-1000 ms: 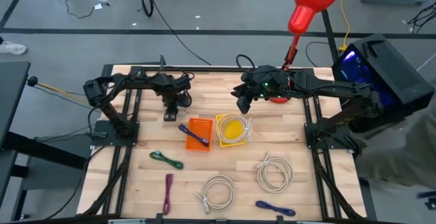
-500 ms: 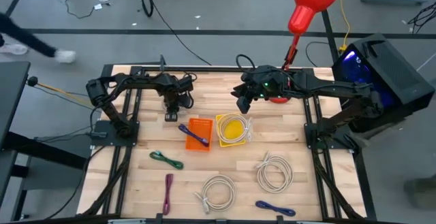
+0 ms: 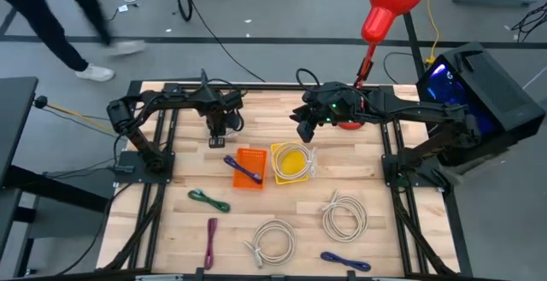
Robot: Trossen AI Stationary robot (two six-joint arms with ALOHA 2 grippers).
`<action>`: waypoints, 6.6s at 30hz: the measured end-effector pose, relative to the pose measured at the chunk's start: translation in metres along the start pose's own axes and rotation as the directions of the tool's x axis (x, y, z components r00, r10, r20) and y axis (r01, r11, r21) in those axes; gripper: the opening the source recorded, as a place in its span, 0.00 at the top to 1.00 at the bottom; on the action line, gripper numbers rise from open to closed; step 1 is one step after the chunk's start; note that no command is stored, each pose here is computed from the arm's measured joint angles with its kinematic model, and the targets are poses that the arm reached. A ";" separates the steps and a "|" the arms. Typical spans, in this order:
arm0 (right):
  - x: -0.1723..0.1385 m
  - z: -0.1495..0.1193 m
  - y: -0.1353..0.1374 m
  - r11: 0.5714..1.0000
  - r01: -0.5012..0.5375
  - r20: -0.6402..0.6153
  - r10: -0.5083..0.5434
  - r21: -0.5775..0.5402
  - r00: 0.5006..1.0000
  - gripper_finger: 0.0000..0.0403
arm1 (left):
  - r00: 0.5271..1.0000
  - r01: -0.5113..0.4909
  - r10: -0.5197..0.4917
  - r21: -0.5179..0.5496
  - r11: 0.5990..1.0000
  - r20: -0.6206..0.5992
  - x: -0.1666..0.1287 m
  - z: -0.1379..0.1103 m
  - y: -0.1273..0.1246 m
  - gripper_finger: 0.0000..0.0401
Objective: Pick & Place USB Port
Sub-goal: Put the brown HDMI cable into the yellow bin
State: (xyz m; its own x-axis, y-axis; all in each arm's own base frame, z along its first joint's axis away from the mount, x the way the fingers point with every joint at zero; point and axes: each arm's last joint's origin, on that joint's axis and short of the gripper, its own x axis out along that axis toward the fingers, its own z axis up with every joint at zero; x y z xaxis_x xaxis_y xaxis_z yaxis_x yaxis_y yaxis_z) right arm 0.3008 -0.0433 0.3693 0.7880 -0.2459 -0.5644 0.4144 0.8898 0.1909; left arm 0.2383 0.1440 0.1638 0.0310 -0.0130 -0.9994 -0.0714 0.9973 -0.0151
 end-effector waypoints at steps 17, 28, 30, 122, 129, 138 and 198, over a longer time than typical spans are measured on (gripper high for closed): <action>0.000 0.000 0.000 1.000 -0.004 -0.002 0.004 0.007 1.000 0.73 | 0.996 0.060 -0.070 -0.145 0.988 -0.064 0.015 -0.009 0.018 0.51; 0.000 0.000 0.000 1.000 -0.003 -0.002 0.003 0.010 1.000 0.73 | 0.989 0.017 -0.032 -0.101 0.995 -0.143 0.015 -0.011 0.011 0.54; 0.000 0.000 0.000 1.000 -0.002 -0.002 0.002 0.008 1.000 0.73 | 0.986 0.023 -0.039 -0.096 0.995 -0.163 0.013 -0.011 0.008 0.56; 0.001 0.015 -0.047 0.992 0.124 0.046 -0.122 -0.034 0.991 0.73 | 0.747 0.152 -0.079 -0.055 0.987 0.660 -0.187 0.063 -0.089 0.90; -0.012 0.026 -0.060 0.993 0.121 0.133 -0.121 0.005 0.984 0.73 | 0.754 0.195 -0.150 0.000 0.981 0.639 -0.154 0.102 -0.118 0.90; -0.016 0.025 -0.069 0.991 0.131 0.104 -0.129 -0.009 0.986 0.73 | 0.688 0.310 -0.298 0.103 0.945 0.662 -0.112 0.149 -0.154 0.90; -0.016 0.022 -0.069 0.991 0.117 0.062 -0.113 -0.071 0.992 0.73 | 0.722 0.435 -0.341 -0.012 0.900 0.601 -0.040 0.185 -0.149 0.90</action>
State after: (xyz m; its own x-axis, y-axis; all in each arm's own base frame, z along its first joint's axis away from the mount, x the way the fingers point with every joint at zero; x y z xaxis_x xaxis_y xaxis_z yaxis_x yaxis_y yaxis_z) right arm 0.2693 -0.1093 0.3825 0.7627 -0.3682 -0.5317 0.4708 0.8797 0.0661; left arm 0.4323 0.0089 0.2112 0.6462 -0.3065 -0.6989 -0.0626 0.8915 -0.4488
